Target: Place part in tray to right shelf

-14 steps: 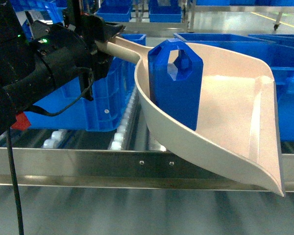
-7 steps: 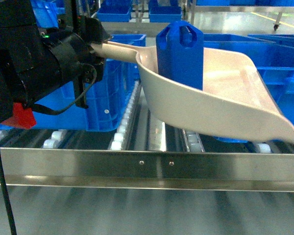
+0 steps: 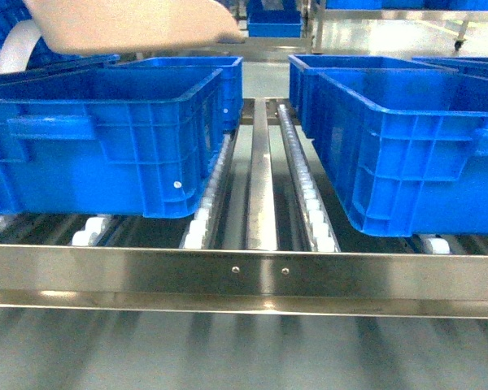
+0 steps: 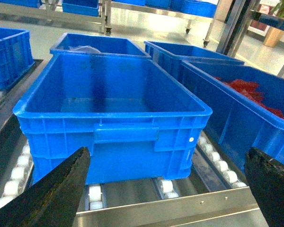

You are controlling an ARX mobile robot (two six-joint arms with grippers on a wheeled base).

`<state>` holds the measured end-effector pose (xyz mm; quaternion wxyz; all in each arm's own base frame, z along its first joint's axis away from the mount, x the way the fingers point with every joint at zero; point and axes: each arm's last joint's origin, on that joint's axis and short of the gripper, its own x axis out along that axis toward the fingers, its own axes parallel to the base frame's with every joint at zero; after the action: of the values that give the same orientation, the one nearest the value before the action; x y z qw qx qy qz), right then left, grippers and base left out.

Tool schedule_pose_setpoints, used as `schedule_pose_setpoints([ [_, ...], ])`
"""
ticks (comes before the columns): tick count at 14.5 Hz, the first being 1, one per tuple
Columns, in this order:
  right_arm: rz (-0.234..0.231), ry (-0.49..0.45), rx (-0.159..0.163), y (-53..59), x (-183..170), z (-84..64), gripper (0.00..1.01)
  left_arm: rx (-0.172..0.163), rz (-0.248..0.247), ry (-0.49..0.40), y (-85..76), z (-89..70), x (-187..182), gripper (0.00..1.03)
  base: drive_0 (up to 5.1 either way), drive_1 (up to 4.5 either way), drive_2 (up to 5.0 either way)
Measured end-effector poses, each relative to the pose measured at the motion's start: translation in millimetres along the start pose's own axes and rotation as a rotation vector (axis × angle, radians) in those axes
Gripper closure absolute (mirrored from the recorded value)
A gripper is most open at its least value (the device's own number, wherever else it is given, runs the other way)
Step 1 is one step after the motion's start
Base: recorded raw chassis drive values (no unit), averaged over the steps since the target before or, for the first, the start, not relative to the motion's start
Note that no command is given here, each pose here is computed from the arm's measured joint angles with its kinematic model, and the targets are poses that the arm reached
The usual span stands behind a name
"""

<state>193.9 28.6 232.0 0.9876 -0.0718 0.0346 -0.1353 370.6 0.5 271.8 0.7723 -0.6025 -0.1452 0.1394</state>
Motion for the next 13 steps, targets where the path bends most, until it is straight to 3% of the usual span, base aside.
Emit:
schedule_pose_setpoints([
  [1,0.0,0.0,0.0,0.0,0.0,0.0,0.03,0.052,0.03,-0.082,-10.6,6.4,10.5,0.91,0.0,0.0,0.0],
  [2,0.0,0.0,0.0,0.0,0.0,0.0,0.03,0.118,0.007,-0.163,-24.8,7.4,19.7,0.91,0.0,0.0,0.0],
  [6,0.0,0.0,0.0,0.0,0.0,0.0,0.03,0.205,-0.003,-0.22,-39.1,6.6,27.1,0.91,0.0,0.0,0.0],
  [9,0.0,0.0,0.0,0.0,0.0,0.0,0.03,0.294,0.0,-0.275,-51.5,5.8,32.8,0.91,0.0,0.0,0.0],
  [10,0.0,0.0,0.0,0.0,0.0,0.0,0.03,0.371,0.024,-0.333,-58.9,7.4,36.5,0.91,0.0,0.0,0.0],
  [12,0.0,0.0,0.0,0.0,0.0,0.0,0.03,0.456,0.026,-0.344,-64.0,8.1,38.4,0.91,0.0,0.0,0.0],
  [13,0.0,0.0,0.0,0.0,0.0,0.0,0.03,0.478,0.036,-0.355,-64.0,8.3,39.9,0.91,0.0,0.0,0.0],
])
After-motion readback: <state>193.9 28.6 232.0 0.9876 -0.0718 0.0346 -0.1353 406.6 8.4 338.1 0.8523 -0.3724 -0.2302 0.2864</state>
